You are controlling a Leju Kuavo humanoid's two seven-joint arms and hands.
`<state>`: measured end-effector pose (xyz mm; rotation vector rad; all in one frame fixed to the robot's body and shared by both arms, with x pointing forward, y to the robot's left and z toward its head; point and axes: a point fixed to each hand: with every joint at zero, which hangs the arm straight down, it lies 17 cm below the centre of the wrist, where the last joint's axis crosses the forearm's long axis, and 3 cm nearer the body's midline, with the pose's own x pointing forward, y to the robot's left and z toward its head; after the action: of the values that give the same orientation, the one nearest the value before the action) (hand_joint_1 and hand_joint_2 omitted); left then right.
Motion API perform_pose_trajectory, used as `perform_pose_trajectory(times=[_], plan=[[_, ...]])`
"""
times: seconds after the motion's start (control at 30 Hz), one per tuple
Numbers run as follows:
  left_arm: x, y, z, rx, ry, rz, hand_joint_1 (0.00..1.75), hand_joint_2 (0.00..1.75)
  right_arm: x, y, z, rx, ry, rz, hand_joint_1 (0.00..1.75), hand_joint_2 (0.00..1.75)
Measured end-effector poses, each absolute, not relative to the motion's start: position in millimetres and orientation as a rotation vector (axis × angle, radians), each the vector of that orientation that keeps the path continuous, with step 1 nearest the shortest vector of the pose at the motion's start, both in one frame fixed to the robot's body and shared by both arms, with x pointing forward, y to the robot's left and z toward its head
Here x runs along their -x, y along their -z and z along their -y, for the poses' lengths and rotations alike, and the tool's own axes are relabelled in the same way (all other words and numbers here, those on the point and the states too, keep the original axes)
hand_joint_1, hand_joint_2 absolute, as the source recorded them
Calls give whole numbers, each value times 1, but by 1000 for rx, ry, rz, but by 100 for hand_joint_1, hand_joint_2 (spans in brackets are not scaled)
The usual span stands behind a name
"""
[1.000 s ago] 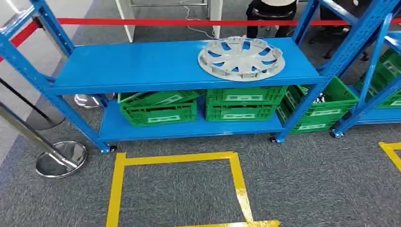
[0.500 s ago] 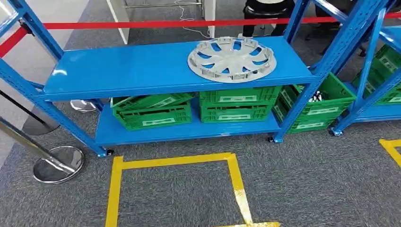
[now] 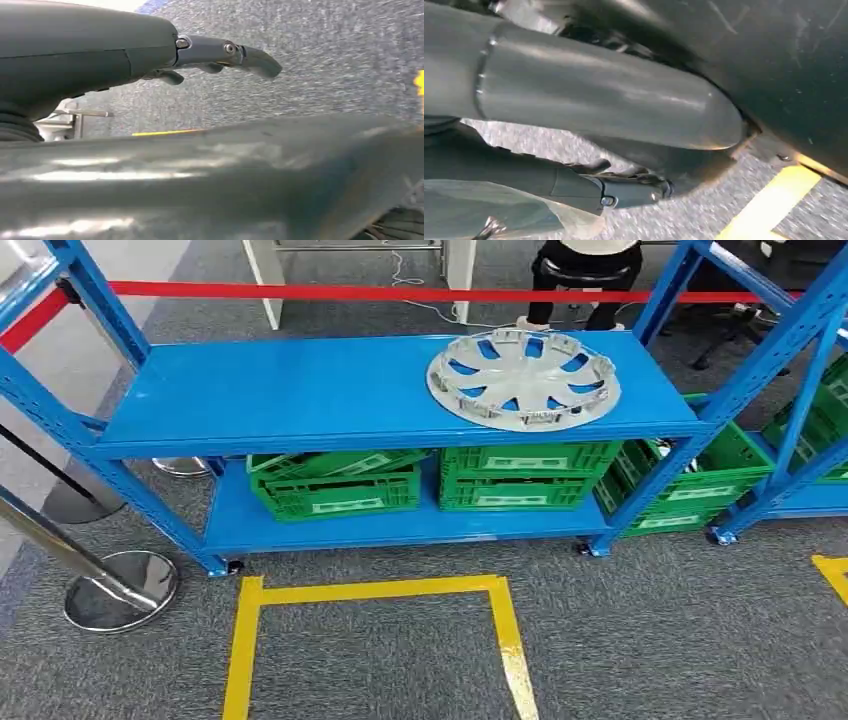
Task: Take the parts from the cabinet and place them on the table.
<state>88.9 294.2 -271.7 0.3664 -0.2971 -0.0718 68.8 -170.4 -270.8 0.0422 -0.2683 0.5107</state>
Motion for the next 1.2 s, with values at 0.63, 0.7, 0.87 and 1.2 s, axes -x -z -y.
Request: perform_pose_trajectory(times=[0.63, 0.7, 0.87, 1.2], plan=[[-92, 271, -295, -373, 76, 296, 0, 0, -68, 269, 161, -55, -509, 259, 0, 0], [-89, 272, -295, -373, 77, 291, 0, 0, -71, 269, 161, -55, -510, 263, 0, 0], [-93, 271, -293, -370, 88, 298, 0, 0, -71, 269, 161, -57, -511, 264, 0, 0], [-97, 270, -291, -368, 96, 309, 0, 0, -65, 269, 160, -68, -510, 253, 0, 0]])
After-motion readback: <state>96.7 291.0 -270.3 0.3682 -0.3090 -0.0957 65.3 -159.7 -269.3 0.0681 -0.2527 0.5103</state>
